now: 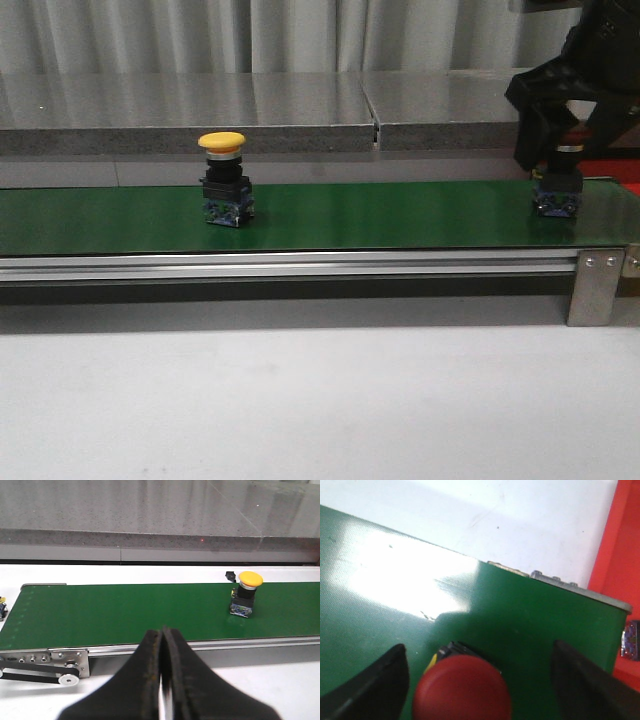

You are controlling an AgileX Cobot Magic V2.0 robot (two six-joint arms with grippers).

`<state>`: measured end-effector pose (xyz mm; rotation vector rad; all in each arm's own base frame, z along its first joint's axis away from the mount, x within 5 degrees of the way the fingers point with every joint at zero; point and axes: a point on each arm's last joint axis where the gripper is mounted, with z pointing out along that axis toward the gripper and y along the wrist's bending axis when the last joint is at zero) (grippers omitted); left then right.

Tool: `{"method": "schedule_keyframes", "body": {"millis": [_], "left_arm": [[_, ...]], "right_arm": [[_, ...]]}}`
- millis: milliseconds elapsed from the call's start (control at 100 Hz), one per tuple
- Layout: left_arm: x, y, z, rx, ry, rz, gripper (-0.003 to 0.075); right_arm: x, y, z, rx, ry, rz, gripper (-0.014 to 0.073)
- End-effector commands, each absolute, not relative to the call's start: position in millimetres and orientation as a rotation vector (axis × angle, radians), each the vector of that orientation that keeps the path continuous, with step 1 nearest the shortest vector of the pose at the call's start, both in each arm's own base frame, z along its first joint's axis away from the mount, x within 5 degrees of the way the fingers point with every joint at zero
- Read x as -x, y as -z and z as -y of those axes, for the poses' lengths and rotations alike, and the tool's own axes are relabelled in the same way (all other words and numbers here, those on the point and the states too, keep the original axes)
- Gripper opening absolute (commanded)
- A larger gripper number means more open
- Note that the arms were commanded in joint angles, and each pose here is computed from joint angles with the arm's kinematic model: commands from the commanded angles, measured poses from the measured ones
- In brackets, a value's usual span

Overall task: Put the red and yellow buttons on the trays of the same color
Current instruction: 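Close the right gripper on the red button and lift it, then lower the red button into the red tray and open the right gripper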

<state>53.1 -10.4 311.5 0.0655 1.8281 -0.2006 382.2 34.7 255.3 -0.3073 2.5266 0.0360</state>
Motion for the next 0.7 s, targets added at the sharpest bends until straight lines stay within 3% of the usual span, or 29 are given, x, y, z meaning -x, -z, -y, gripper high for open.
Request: {"method": "schedule_keyframes", "body": {"millis": [0,70,120,380,690], "left_arm": [[-54.2,-325.6,11.2,-0.062,0.223,-1.738,-0.0019],[-54.2,-325.6,11.2,-0.062,0.223,-1.738,-0.0019],[-54.2,-325.6,11.2,-0.062,0.223,-1.738,-0.0019],[-54.2,-325.6,11.2,-0.062,0.223,-1.738,-0.0019],[-54.2,-325.6,11.2,-0.062,0.223,-1.738,-0.0019]], "right_arm": [[-383.1,-280.6,-35.2,0.314,-0.031,-2.459,0.0308],[-381.4,-278.8,-34.4,0.317,-0.034,-2.487,0.0174],[-380.7,-279.1,-34.0,0.318,-0.035,-2.498,0.0130],[-387.5,-313.3,-12.0,0.254,-0.011,-2.477,0.0125],[-386.7,-356.2,80.7,-0.037,0.106,-2.371,0.0125]]}}
